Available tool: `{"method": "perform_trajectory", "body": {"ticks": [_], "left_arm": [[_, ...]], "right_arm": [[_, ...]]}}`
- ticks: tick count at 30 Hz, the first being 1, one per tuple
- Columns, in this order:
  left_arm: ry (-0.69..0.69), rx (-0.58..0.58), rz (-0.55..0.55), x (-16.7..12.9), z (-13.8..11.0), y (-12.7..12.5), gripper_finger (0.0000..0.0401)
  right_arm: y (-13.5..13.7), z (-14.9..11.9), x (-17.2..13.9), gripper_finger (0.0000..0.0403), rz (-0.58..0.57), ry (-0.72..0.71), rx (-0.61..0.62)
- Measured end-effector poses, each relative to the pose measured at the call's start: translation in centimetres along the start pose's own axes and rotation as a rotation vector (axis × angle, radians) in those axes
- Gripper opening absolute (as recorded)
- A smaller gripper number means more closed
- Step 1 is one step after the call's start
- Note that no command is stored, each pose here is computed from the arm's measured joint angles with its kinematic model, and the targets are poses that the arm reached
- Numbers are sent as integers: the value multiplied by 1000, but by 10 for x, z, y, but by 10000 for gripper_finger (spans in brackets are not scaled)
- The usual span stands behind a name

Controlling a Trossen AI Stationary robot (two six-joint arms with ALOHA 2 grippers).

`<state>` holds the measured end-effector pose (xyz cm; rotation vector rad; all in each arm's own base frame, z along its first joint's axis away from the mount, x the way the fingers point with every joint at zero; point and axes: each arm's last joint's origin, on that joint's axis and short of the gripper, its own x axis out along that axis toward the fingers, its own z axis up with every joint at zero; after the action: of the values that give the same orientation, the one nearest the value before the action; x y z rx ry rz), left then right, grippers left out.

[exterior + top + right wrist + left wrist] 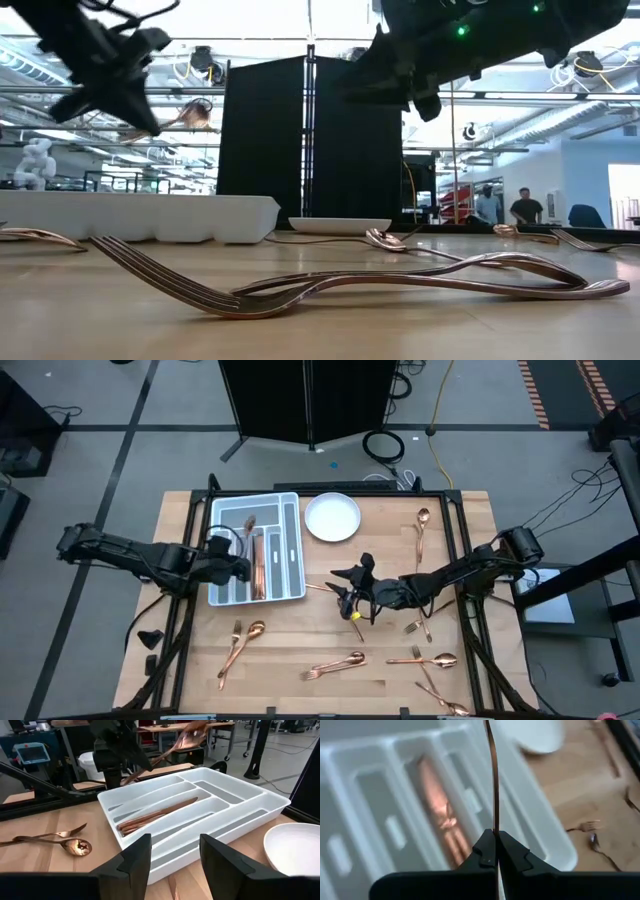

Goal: Sort silverware
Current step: Put the spoon on the silverware tray

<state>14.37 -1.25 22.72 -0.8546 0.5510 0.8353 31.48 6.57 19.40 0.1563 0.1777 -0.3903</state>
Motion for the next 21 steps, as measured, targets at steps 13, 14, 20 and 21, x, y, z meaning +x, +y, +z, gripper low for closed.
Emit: {"method": "perform_trajectory", "body": {"ticks": [13,14,20,21], "left_arm": [[183,-318,183,28,-34,44,0],[200,-316,193,30,-37,47,0],[275,-333,167,40,-47,53,0],[273,-331,164,41,-48,54,0]], "right_arm": [[3,-2,-2,160,11,11,-27],[3,-2,-2,160,10,13,-29],[3,-3,-2,160,9,18,-33],[3,-3,-2,160,8,18,-33]]}}
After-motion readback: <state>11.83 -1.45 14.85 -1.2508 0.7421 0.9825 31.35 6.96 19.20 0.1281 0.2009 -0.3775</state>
